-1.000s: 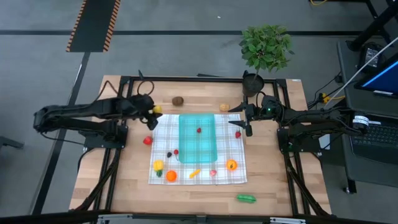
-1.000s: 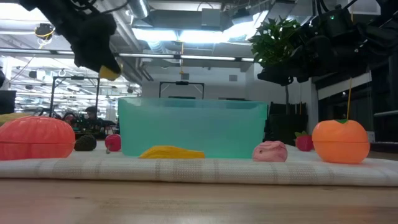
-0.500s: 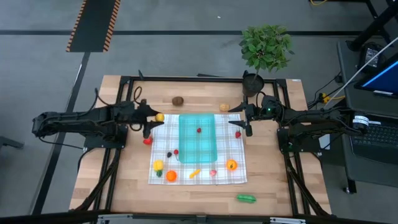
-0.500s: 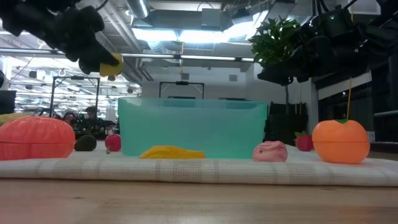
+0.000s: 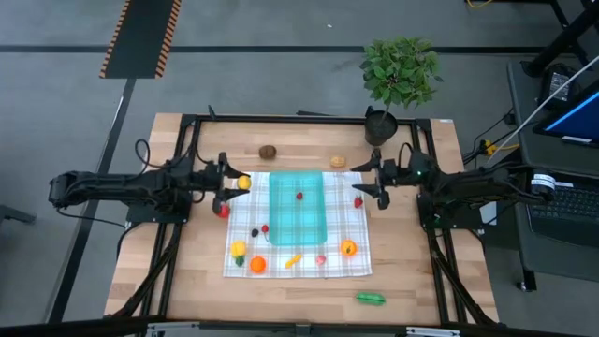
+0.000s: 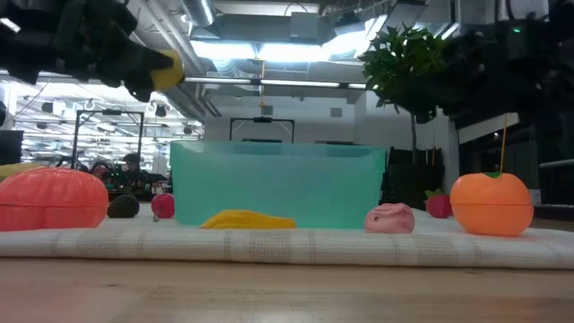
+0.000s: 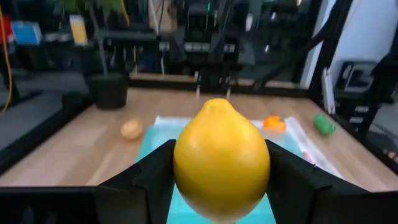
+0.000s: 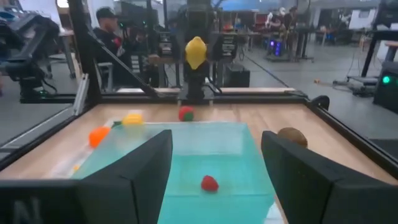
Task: Pick and placing Produce into tupperware
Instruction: Put the lemon into the blue bin
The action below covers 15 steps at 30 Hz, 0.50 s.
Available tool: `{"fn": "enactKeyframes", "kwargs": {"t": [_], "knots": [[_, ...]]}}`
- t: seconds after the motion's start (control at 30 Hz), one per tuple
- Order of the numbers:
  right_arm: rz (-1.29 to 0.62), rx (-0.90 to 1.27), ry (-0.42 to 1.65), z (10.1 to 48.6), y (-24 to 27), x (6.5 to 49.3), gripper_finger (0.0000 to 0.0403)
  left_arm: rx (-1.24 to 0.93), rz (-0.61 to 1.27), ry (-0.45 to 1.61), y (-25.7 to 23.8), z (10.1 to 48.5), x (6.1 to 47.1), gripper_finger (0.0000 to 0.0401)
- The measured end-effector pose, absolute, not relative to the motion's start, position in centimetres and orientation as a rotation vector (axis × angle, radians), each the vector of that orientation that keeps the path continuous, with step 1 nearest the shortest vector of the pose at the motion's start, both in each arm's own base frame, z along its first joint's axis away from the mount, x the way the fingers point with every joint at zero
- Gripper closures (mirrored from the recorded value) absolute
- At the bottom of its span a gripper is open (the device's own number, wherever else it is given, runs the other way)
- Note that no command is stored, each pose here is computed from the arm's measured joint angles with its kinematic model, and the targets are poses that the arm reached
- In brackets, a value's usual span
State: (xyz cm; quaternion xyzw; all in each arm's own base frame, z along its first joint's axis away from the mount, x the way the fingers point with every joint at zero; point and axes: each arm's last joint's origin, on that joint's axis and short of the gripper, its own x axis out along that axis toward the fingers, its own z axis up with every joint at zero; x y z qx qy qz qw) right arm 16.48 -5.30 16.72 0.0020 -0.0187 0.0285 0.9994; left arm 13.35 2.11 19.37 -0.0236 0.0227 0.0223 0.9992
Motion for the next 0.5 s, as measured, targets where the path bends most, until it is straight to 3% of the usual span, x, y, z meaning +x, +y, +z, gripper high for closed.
{"fn": "enactKeyframes", "kwargs": {"t": [0.5], "knots": [[0.056,0.025,-0.062,16.99,-5.28,16.48,0.0154,-0.037,0.017,-0.035,1.99,18.63,13.13,0.0204]]}}
